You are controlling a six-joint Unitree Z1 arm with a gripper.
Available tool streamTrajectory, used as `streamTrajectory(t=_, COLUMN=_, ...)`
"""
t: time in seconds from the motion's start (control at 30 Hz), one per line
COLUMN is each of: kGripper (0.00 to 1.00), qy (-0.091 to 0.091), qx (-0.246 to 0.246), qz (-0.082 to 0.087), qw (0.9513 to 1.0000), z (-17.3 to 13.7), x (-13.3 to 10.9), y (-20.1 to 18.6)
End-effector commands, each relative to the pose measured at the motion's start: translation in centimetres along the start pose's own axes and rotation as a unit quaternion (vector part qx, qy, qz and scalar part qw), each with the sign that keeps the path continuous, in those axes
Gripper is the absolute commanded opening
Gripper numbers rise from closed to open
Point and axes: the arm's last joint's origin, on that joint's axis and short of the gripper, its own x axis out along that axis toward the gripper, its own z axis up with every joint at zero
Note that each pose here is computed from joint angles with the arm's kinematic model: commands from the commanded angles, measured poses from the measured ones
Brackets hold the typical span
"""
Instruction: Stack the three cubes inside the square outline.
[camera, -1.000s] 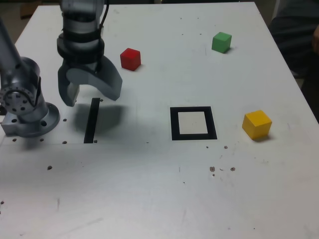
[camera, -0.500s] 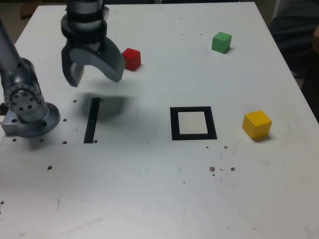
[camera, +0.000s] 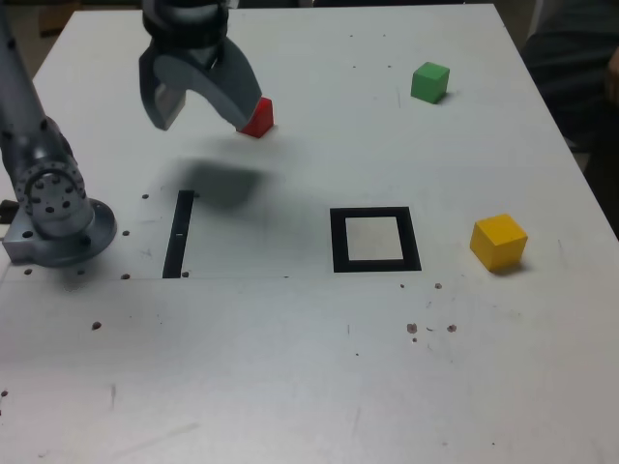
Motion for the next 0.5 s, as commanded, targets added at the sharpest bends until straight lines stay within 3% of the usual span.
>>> streamTrajectory(t=0.0, kGripper=1.00, qy=0.006, qx=0.007, qz=0.001, qw=1.0000, z=0.2, x=0.0, y=0.6)
streamTrajectory(t=0.3, kGripper=1.00, qy=0.016, qx=0.045, qz=0.025, qw=0.9985, z=0.7, x=-0.4, y=2.5)
streamTrajectory(t=0.47, kGripper=0.99, qy=0.022, qx=0.052, qz=0.024, qw=0.9981, z=0.8, x=-0.2, y=3.8)
